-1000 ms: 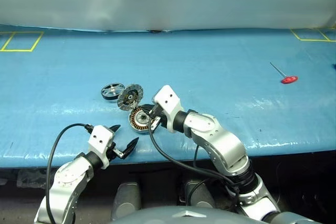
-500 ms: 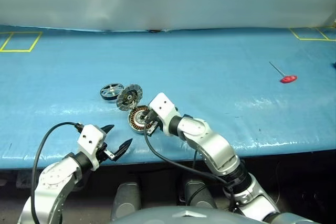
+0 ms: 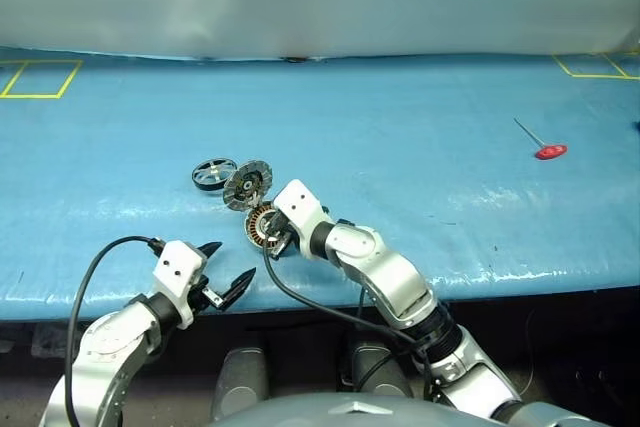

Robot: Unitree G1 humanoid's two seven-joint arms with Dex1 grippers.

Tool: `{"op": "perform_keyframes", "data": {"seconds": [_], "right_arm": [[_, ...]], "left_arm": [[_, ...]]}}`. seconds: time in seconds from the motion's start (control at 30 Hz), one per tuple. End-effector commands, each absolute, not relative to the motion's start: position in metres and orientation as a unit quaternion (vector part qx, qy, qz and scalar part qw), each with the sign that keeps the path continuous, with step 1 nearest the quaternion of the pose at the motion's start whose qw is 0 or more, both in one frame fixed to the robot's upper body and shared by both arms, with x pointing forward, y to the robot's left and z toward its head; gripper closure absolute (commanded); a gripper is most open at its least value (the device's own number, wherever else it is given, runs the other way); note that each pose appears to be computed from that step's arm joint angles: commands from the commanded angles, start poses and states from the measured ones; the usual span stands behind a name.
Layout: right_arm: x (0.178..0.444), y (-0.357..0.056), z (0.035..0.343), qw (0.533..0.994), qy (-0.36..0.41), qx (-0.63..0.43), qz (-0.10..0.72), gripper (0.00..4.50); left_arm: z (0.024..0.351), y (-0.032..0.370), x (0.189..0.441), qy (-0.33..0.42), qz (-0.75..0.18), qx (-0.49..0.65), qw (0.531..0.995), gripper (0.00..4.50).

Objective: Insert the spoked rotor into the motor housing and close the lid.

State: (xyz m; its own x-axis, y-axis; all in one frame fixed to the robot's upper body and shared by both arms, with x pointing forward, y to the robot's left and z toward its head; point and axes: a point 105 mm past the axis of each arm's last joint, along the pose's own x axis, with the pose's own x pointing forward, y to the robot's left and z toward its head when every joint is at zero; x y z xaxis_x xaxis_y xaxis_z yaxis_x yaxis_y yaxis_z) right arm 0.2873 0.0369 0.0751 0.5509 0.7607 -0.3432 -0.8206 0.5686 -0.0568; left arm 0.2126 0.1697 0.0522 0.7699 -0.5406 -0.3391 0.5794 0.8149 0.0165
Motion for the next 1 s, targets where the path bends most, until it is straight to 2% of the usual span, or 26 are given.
{"op": "perform_keyframes", "data": {"seconds": [0.03,1.0], "right_arm": [[0.288,0.041,0.084,0.875,0.121,-0.099,0.458,4.45],[0.301,0.019,0.074,0.89,0.136,-0.115,0.419,4.45]], "left_arm": [[0.065,0.162,0.214,0.134,-0.308,0.064,0.94,0.0],[0.063,0.156,0.216,0.131,-0.314,0.06,0.938,0.0]]}}
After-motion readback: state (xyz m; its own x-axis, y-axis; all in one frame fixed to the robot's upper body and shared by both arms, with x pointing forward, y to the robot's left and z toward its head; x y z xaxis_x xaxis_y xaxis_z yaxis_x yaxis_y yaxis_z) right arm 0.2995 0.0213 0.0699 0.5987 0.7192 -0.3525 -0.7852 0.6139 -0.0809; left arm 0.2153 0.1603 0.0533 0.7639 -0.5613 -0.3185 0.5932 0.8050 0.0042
